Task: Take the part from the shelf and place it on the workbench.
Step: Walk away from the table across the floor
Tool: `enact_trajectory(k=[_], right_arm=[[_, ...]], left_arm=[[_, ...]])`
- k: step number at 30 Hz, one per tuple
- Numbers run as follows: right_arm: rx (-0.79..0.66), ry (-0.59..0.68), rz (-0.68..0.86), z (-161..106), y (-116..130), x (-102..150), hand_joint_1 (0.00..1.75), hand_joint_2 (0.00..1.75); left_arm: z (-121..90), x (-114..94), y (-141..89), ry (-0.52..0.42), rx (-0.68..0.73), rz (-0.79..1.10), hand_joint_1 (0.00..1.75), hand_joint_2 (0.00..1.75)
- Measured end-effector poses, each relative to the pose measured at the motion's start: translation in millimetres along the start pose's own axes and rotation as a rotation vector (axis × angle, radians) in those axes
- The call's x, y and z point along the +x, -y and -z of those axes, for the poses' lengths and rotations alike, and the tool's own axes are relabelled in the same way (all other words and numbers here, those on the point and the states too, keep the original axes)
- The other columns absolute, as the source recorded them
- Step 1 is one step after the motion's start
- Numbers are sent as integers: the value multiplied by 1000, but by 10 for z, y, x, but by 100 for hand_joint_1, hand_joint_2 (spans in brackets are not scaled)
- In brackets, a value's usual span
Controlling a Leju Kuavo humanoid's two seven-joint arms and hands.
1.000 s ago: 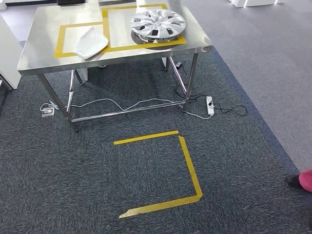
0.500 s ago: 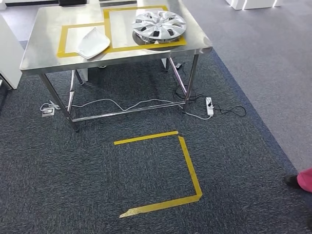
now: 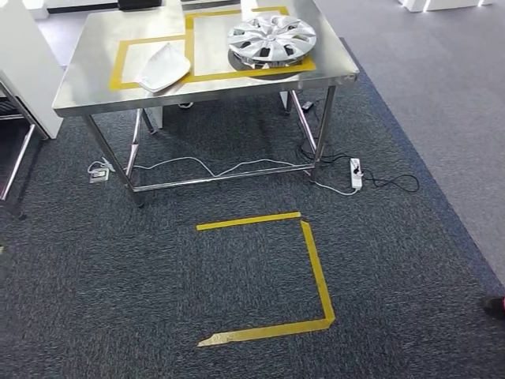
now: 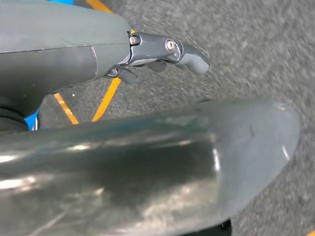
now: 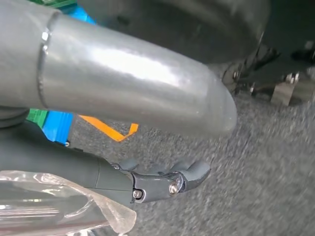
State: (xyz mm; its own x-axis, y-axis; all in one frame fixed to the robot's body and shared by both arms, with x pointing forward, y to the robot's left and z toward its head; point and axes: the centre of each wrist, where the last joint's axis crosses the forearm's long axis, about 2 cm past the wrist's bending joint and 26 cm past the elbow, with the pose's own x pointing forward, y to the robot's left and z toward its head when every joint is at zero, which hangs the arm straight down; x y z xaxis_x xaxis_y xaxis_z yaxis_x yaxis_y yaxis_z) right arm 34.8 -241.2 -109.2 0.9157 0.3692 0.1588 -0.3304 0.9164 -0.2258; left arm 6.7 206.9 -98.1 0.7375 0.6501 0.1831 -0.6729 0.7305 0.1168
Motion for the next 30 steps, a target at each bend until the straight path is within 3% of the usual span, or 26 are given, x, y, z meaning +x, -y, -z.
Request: enact_trajectory(k=[30], right_arm=[[27, 49, -107, -7, -25, -15, 0, 0]], left_arm=[[23, -2, 23, -24, -48, 5, 0, 0]])
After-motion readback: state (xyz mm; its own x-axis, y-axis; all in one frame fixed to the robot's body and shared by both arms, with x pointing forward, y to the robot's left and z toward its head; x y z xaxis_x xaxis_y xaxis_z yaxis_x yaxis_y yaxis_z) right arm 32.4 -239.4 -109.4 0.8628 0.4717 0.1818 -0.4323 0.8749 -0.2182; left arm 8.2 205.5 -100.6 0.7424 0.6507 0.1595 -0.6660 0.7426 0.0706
